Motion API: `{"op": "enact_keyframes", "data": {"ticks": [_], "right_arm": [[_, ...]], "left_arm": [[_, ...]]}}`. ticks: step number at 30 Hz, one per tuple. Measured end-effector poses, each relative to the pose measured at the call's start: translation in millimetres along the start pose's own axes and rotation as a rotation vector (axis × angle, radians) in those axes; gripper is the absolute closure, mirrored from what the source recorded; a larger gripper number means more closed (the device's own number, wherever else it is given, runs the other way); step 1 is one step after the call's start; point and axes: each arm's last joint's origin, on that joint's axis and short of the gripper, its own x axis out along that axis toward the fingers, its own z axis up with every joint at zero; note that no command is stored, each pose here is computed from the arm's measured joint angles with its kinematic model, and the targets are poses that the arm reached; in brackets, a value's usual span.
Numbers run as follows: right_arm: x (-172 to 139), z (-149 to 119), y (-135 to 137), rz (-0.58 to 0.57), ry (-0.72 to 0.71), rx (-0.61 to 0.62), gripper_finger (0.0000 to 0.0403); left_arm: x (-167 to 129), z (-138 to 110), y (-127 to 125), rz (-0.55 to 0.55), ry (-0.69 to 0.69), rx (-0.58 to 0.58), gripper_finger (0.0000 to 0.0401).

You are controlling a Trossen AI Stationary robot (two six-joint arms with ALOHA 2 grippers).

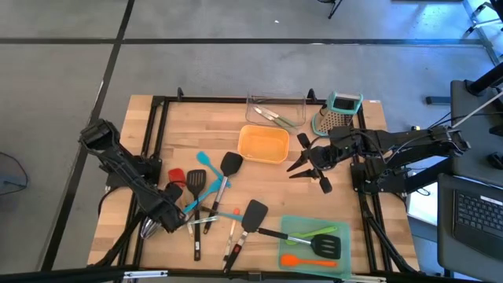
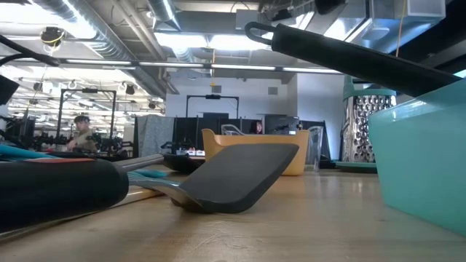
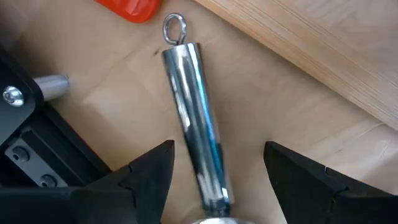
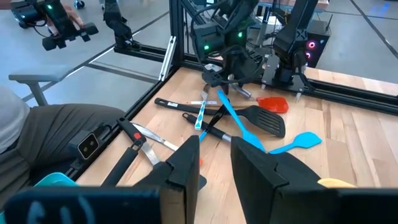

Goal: Pick & Place Kitchen Items
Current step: Put the silver scoop into the yellow bin

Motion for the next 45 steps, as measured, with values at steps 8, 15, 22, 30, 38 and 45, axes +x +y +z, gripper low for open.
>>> {"op": "enact_keyframes", "data": {"ticks": [8, 15, 22, 30, 38, 45], "right_arm": [[0.0, -0.7, 0.1, 0.001, 0.007, 0.002, 0.0309], [0.0, -0.8, 0.2, 0.002, 0.008, 0.012, 0.0309], [-0.1, -1.7, 0.3, 0.004, 0.017, 0.023, 0.0309], [-0.1, -2.7, 0.4, 0.005, 0.027, 0.026, 0.0309], [-1.0, -4.4, 0.9, 0.006, 0.045, 0.05, 0.0309], [-3.0, -6.6, 1.6, 0.005, 0.069, 0.098, 0.0309]], "left_arm": [[0.7, 0.7, -1.1, -0.008, 0.006, -0.001, 0.0222], [2.1, 1.8, -0.1, 0.0, 0.02, -0.008, 0.0343], [-17.3, 3.4, 3.9, 0.034, 0.018, -0.022, 0.0343], [-56.4, 9.6, 14.9, -0.033, -0.099, -0.032, 0.0343], [-82.2, 19.5, 12.5, -0.195, -0.249, 0.0, 0.0343], [-100.5, 51.8, -4.3, -0.294, -0.428, 0.134, 0.0343]]}}
